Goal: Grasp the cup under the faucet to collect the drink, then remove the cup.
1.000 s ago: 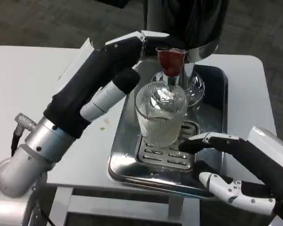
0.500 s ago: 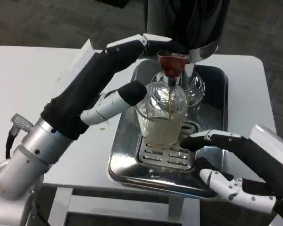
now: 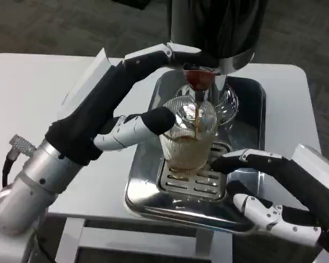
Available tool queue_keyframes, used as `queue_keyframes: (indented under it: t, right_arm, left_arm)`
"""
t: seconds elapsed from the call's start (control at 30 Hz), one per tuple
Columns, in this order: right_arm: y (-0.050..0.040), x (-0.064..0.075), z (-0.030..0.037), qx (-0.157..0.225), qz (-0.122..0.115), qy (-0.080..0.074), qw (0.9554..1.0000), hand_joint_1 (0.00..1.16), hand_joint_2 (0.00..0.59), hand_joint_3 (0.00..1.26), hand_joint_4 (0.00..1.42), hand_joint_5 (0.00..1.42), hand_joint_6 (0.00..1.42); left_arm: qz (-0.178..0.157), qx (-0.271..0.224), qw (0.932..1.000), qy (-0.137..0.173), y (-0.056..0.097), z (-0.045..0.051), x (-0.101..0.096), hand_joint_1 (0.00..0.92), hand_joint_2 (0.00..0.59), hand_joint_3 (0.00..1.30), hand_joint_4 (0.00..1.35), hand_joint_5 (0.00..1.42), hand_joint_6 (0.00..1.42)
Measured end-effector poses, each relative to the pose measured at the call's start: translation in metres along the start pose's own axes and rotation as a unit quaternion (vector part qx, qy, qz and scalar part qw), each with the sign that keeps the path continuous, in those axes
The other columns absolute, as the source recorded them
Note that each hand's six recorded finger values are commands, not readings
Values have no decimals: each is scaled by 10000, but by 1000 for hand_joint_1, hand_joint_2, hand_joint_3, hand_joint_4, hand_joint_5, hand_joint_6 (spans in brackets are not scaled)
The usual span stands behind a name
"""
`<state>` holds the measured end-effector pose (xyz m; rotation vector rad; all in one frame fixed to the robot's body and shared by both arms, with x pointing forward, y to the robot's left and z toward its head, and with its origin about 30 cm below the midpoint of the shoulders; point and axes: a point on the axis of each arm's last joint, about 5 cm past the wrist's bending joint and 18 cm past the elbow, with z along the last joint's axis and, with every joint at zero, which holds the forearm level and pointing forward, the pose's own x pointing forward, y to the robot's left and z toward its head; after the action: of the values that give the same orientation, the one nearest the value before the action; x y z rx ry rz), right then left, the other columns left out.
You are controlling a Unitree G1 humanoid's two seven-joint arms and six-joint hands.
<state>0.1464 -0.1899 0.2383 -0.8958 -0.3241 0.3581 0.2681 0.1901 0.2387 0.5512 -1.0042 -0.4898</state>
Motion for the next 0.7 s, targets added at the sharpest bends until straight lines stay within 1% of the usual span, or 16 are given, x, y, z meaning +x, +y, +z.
queue_keyframes:
  t: [0.1,0.17,0.3,0.33,0.37,0.4,0.5,0.53,0.6,0.7]
  right_arm:
    - [1,1,-3,10,-8,16,10000,366,508,333,290,205,111]
    - [3,2,-6,28,-26,25,10000,419,492,334,290,206,125]
    - [25,4,-20,163,-83,77,9998,479,473,324,290,206,128]
    - [36,4,-31,239,-102,114,9996,497,465,325,290,215,139]
    - [45,7,-45,308,-108,166,9993,526,440,321,290,216,141]
    - [51,9,-57,349,-112,207,9991,551,437,321,290,217,147]
    - [65,11,-94,516,-139,289,9982,575,425,311,290,221,147]
    - [72,6,-110,602,-172,334,9975,593,405,304,290,230,157]
    - [78,-12,-143,728,-237,442,9961,648,337,282,290,243,174]
    - [84,-28,-172,849,-284,509,9947,706,308,270,290,246,190]
  left_arm:
    - [13,3,10000,0,-2,-1,-3,0,89,527,396,420,345]
    - [12,5,10000,0,-3,-1,-4,0,89,527,396,423,345]
    - [11,7,10000,1,-3,-1,-5,0,89,527,396,427,346]
    - [12,8,10000,0,-3,-1,-6,0,89,527,396,428,346]
    - [16,8,10000,1,-3,-1,-7,0,89,527,396,428,346]
    - [21,7,10000,2,-4,-1,-8,0,90,528,396,429,346]
    - [28,4,10000,4,-6,-1,-10,0,90,528,396,429,347]
    - [29,2,10000,4,-7,-1,-11,0,90,528,396,430,347]
    - [35,-1,10000,7,-7,-2,-13,0,91,528,396,430,347]
    - [40,-12,10000,13,-9,-3,-18,0,89,528,396,430,347]
